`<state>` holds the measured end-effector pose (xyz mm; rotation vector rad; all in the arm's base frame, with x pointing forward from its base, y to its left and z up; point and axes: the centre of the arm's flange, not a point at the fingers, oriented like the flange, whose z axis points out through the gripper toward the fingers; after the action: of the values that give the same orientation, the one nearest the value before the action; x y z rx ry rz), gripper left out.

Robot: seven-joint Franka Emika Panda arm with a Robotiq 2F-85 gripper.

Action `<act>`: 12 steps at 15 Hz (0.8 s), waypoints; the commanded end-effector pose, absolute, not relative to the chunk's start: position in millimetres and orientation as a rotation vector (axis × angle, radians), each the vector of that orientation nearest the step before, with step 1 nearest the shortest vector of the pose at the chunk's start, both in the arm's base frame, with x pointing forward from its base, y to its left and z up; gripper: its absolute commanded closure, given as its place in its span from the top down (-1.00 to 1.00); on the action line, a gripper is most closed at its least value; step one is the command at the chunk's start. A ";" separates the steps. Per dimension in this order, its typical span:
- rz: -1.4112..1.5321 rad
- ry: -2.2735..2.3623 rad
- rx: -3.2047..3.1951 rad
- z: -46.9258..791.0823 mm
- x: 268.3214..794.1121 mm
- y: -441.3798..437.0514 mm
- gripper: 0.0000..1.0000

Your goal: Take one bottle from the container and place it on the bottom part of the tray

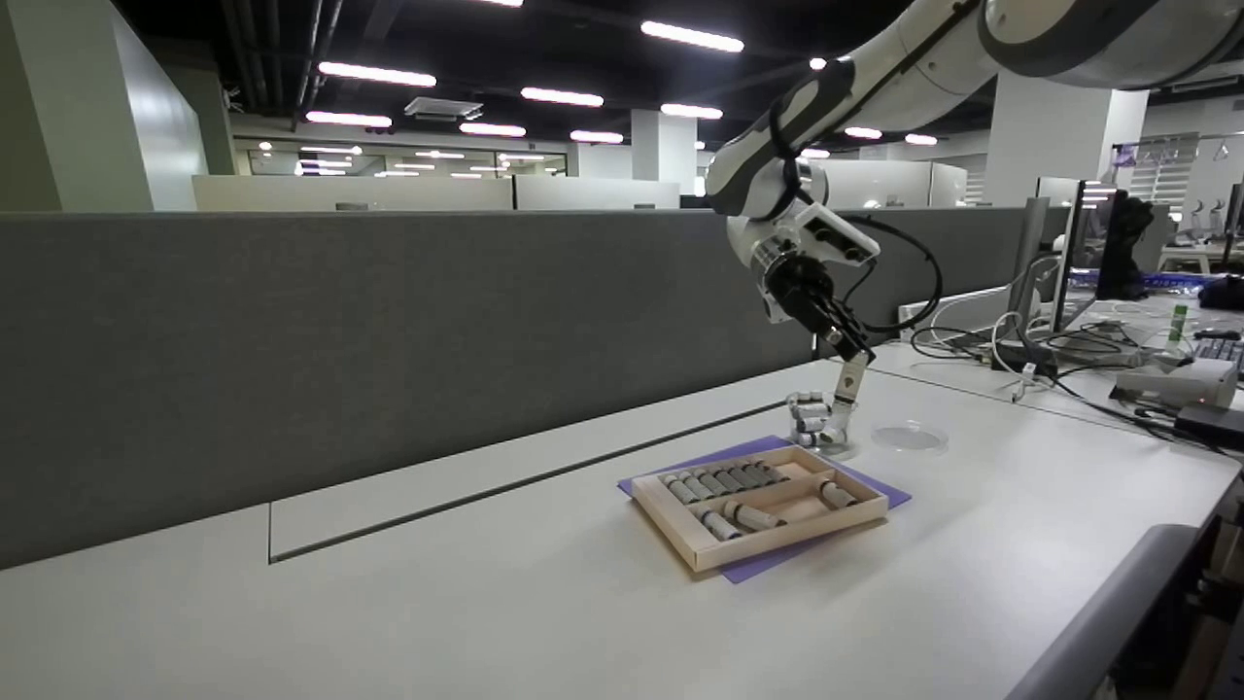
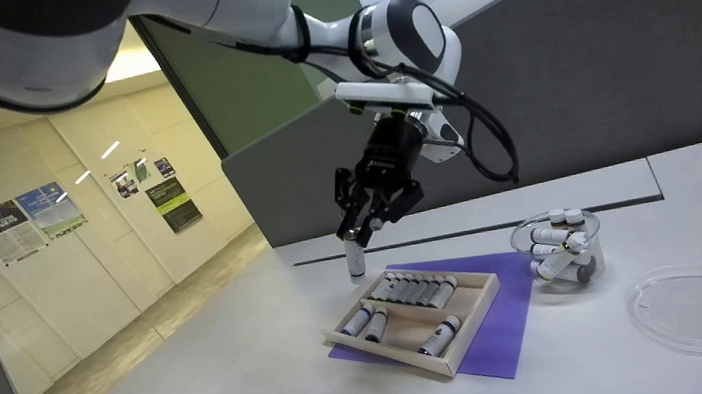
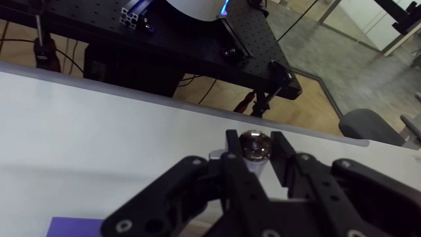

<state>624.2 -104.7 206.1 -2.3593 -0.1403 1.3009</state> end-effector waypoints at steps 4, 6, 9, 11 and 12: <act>1.346 -0.250 -2.575 176.9 629.3 -84.3 -0.89; 1.300 -0.280 -2.627 166.9 632.6 -75.7 -0.89; 1.206 -0.302 -2.636 159.6 637.3 -59.3 -0.89; 1.173 -0.329 -2.641 159.0 638.2 -49.9 -0.89; 1.159 -0.343 -2.644 158.6 638.5 -45.9 -0.89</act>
<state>647.3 -56.5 150.5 -2.6361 -0.3247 1.2044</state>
